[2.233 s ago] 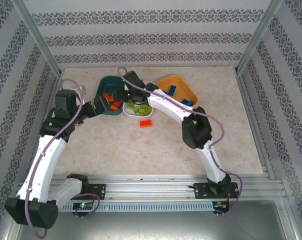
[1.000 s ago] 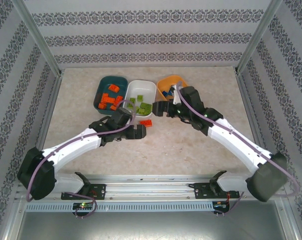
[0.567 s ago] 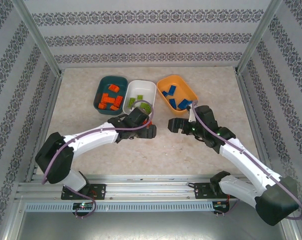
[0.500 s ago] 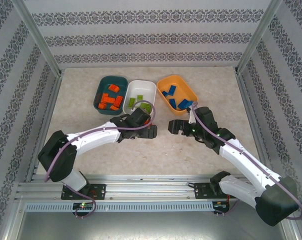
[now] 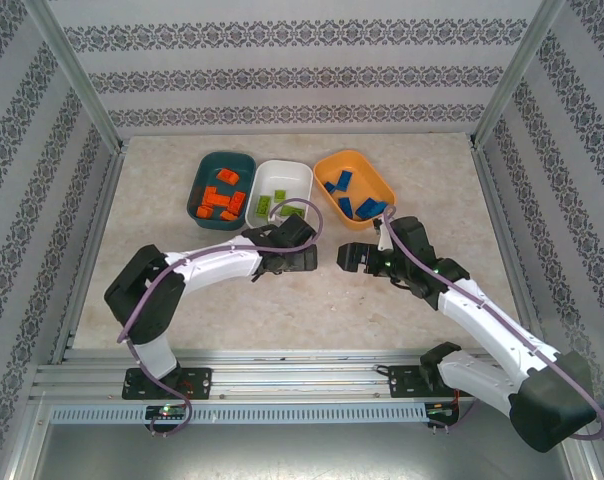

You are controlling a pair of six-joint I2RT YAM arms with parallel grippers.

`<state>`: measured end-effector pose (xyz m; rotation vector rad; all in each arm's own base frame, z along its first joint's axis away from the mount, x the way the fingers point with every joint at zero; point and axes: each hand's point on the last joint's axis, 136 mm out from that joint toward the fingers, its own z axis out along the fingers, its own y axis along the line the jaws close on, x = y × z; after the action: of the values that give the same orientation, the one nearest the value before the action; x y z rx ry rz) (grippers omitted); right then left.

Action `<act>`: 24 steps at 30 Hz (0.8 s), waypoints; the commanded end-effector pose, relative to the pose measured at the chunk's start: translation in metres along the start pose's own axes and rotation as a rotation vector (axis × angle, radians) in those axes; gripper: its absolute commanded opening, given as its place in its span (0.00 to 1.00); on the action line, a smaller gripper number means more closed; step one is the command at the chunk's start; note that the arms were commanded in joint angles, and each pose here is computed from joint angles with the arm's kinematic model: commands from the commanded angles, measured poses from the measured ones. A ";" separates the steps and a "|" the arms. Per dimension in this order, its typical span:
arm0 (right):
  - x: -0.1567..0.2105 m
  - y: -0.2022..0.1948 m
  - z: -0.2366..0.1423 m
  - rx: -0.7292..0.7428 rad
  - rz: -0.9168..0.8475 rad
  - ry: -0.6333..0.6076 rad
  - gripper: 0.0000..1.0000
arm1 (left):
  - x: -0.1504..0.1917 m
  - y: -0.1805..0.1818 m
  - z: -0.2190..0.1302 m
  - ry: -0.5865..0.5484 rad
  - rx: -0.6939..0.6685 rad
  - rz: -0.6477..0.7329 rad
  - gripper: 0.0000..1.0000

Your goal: Sort the legos into containers by color

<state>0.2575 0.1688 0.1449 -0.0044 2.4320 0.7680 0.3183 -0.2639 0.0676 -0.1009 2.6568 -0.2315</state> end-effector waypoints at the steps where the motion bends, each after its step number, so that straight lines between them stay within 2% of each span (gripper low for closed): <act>1: 0.001 -0.001 0.002 -0.013 0.012 0.002 0.98 | 0.002 0.002 0.005 0.018 -0.048 -0.071 1.00; 7: 0.002 -0.001 0.001 -0.016 0.016 0.003 0.98 | 0.012 -0.003 0.021 0.082 -0.067 -0.063 1.00; 18: 0.007 -0.006 -0.004 0.001 0.014 0.007 0.98 | 0.005 -0.007 0.029 0.014 -0.021 -0.044 1.00; 24: 0.007 -0.007 -0.003 -0.001 0.018 0.012 0.98 | 0.001 -0.002 0.035 -0.024 -0.045 -0.021 1.00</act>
<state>0.2551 0.1641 0.1433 0.0097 2.4309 0.7671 0.3268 -0.2703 0.0376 -0.1766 2.6862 -0.1953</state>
